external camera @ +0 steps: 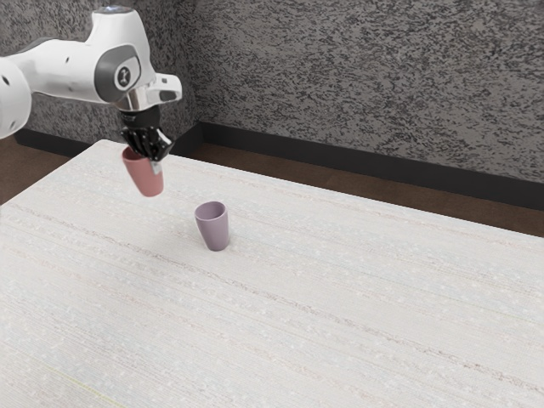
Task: Place the left cup onto the right cup
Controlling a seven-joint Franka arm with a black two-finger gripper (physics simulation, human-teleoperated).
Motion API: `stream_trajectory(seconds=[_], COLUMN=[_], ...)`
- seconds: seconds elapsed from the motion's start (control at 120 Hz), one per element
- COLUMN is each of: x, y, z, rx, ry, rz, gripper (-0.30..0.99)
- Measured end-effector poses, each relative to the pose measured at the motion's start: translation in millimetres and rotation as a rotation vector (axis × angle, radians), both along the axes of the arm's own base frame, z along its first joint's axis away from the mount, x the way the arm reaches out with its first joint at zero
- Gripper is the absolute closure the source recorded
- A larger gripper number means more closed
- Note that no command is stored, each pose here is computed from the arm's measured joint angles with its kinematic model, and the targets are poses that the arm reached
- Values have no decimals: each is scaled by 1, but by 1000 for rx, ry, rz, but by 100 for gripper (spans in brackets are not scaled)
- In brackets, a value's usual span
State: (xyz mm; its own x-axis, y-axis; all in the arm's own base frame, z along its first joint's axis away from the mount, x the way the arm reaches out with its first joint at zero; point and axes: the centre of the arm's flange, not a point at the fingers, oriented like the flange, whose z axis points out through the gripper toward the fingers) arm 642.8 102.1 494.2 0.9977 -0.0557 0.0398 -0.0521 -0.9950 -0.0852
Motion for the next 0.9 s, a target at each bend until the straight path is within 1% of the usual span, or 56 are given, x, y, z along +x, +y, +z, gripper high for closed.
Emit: stream_trajectory(seconds=[0.15, 0.442, 0.725, 0.9], x=[8, 28, 43, 51], y=[-26, -57, -64, -71], z=[2, -3, -27, -35], rx=[-4, -8, -7, -5], ry=[0, -6, 17, 18], rz=[-46, -99, -111, -121], gripper=[78, 78, 78, 78])
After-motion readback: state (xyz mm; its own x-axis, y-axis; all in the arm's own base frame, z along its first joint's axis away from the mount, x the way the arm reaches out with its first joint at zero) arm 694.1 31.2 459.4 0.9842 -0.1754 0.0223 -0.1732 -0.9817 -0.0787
